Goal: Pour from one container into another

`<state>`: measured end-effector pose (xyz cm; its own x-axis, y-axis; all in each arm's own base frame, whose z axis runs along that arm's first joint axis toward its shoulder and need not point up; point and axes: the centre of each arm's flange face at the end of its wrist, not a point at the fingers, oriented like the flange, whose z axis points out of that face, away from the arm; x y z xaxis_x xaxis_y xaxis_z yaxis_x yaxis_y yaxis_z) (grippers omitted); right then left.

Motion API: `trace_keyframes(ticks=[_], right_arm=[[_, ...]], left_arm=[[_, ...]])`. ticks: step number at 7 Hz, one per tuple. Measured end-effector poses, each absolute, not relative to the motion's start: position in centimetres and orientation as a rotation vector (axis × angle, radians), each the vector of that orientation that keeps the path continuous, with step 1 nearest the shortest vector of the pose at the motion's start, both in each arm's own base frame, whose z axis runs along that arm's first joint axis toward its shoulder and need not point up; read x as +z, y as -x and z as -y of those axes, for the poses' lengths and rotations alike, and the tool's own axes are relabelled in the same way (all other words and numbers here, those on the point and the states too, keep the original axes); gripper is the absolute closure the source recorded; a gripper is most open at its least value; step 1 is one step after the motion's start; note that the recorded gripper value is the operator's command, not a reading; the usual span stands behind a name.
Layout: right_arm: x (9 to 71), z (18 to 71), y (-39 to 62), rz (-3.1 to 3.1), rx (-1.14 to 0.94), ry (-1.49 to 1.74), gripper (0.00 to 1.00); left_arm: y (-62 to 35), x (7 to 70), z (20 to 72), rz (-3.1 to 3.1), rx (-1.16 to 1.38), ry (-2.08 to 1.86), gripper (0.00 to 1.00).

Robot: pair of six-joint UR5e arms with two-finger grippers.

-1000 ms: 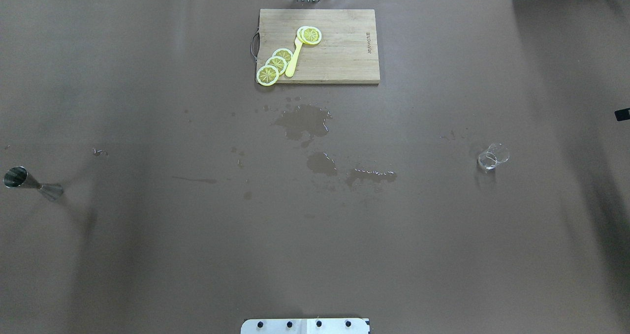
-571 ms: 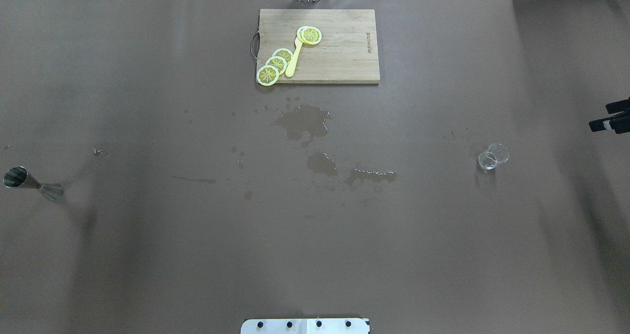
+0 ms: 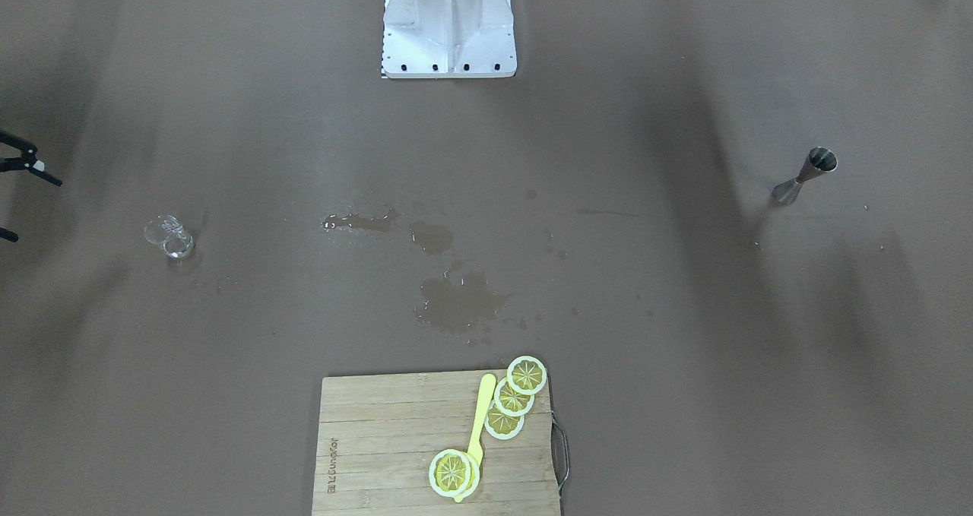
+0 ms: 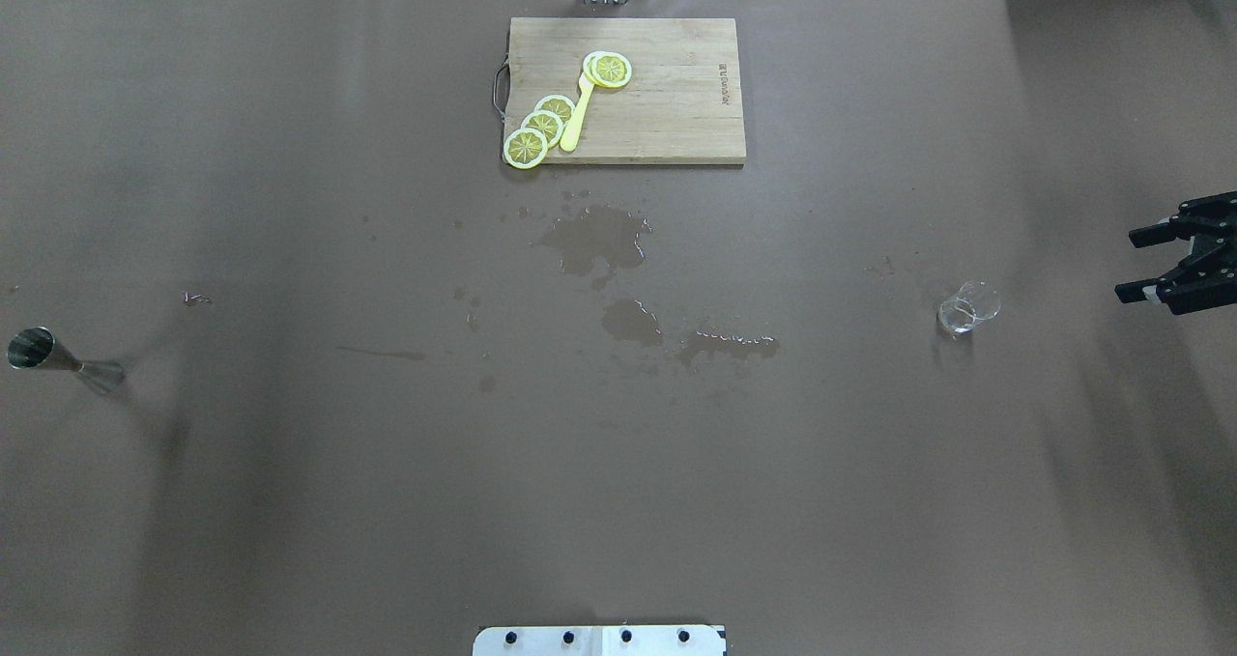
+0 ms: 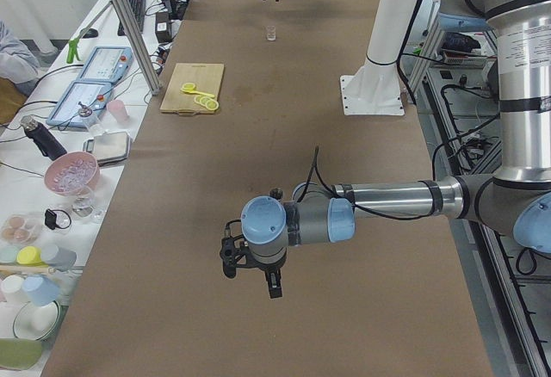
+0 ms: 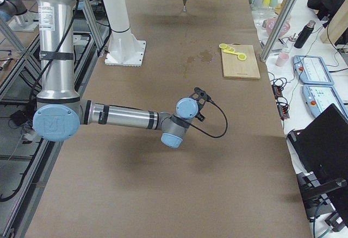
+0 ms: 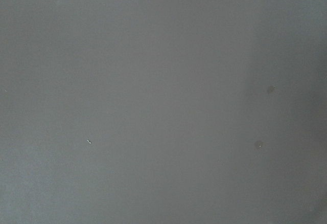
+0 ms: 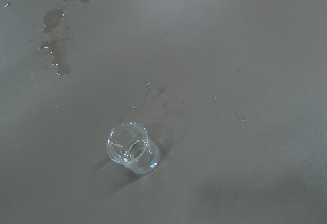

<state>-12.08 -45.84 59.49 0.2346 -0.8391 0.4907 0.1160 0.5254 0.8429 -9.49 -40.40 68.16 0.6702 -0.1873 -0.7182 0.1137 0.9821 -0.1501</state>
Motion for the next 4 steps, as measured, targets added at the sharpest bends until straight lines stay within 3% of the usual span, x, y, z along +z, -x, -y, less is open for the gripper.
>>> trace_keyframes(ticks=[2,4], right_arm=[[60.7,46.6,13.0,1.060,-0.969,-0.957,0.00],[60.5,48.3,13.9,1.021,-1.039,-1.016,0.00]], left_arm=[[9.5,68.2,40.4,-0.819,-0.171,0.095,0.01],[10.0,68.3,40.3,-0.792,-0.176,0.092,0.01]])
